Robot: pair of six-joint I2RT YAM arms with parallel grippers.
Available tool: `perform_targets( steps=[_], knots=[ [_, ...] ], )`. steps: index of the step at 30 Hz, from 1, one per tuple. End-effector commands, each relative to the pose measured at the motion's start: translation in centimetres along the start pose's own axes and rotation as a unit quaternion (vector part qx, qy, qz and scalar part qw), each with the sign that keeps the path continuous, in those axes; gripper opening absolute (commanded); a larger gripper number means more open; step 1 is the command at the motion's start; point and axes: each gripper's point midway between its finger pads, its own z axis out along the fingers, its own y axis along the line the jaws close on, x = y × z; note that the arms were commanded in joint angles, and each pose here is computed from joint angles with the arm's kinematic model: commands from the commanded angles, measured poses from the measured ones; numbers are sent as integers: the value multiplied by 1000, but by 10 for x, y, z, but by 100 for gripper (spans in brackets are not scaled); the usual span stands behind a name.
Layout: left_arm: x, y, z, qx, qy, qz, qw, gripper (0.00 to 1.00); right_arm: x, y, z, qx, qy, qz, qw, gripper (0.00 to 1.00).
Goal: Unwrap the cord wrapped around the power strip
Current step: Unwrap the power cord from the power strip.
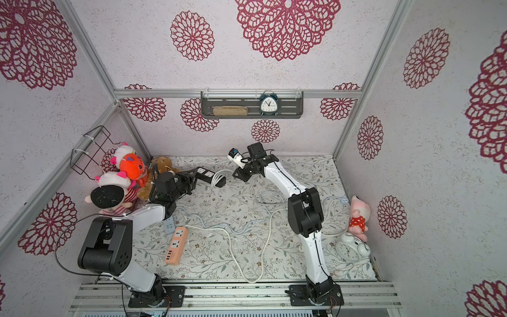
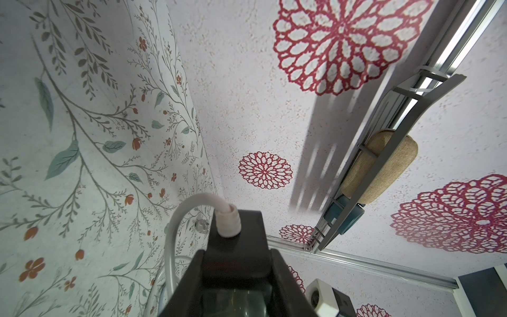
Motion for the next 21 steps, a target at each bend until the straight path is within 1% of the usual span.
perform_targets(
  steps=[1, 4, 7, 9, 11, 13, 16, 18, 21],
  knots=[
    [-4, -26, 4, 36, -12, 9, 999, 0, -34, 11, -40, 19, -47, -15, 999, 0],
    [-11, -22, 13, 29, -41, 10, 999, 0, -48, 27, -68, 13, -79, -26, 996, 0],
    [-15, -28, 23, 25, -65, 4, 998, 0, -56, 56, -96, -24, -106, -41, 993, 0],
    [-18, -37, 28, 21, -84, 11, 996, 0, -53, 78, -111, -57, -118, -54, 990, 0],
    [-21, -45, 34, 20, -97, 17, 995, 0, -47, 98, -118, -82, -123, -62, 987, 0],
    [-22, -54, 42, 32, -98, 12, 995, 0, -34, 109, -114, -89, -109, -66, 988, 0],
    [-22, -67, 50, 52, -92, -3, 994, 0, -7, 109, -93, -93, -70, -46, 992, 0],
    [-21, -75, 48, 64, -87, -8, 994, 0, 12, 101, -77, -81, -45, -31, 995, 0],
    [-17, -82, 39, 72, -76, -6, 994, 0, 36, 76, -56, -46, -17, -8, 999, 0]
  ],
)
